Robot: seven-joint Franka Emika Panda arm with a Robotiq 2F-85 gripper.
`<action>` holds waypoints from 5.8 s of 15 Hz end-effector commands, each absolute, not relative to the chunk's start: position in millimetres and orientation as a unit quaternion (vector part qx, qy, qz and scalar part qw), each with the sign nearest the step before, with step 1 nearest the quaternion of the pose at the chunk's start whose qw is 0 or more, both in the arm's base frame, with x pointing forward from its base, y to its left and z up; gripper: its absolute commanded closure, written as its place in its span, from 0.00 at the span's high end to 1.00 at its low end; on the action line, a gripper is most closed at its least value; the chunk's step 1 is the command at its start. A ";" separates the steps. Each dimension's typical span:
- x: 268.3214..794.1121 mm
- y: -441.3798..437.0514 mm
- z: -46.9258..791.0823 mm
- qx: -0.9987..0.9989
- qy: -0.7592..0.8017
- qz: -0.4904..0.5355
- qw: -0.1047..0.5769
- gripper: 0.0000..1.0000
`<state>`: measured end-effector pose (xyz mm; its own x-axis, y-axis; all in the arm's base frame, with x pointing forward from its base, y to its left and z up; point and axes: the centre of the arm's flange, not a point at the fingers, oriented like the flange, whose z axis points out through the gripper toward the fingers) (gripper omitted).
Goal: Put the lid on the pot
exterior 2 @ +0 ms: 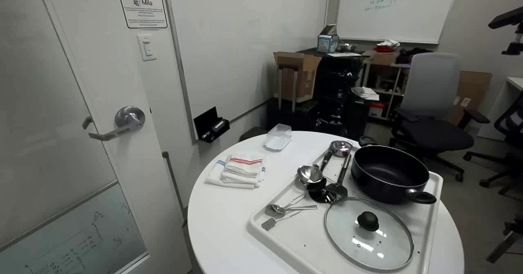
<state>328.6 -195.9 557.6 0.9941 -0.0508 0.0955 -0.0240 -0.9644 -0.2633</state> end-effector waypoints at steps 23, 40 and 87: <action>357.9 -121.5 501.4 -0.997 -0.036 0.000 0.061 1.00; 402.7 -1.6 323.2 -0.989 -0.137 0.016 -0.044 1.00; 541.0 110.6 5.6 -0.984 -0.134 0.087 -0.077 1.00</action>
